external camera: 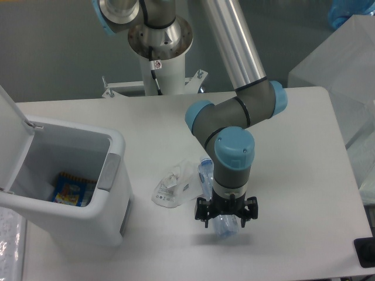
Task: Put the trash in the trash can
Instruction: 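Close the gripper on the bottle's cap end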
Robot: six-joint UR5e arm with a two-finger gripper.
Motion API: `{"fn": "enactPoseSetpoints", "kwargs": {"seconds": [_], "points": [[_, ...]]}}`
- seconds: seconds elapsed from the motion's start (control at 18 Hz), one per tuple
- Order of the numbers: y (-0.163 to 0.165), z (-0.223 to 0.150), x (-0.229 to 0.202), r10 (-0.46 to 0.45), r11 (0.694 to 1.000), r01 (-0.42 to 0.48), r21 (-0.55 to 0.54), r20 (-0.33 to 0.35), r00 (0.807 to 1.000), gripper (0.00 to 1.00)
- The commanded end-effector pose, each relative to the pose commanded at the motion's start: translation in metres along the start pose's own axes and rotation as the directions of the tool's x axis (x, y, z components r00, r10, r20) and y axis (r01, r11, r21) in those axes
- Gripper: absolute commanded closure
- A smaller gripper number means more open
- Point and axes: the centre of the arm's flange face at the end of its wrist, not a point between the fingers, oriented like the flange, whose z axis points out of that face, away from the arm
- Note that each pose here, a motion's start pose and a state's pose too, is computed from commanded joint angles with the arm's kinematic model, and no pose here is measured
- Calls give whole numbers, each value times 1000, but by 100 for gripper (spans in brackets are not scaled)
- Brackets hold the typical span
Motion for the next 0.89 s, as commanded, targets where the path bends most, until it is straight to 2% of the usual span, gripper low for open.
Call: {"fn": "enactPoseSetpoints", "kwargs": {"seconds": [0.61,0.89], "points": [[4,25,-3,-5,999,5,-33,-8,1000,0],[9,32,-5,-3,998,4,-61,26,1000,0]]}}
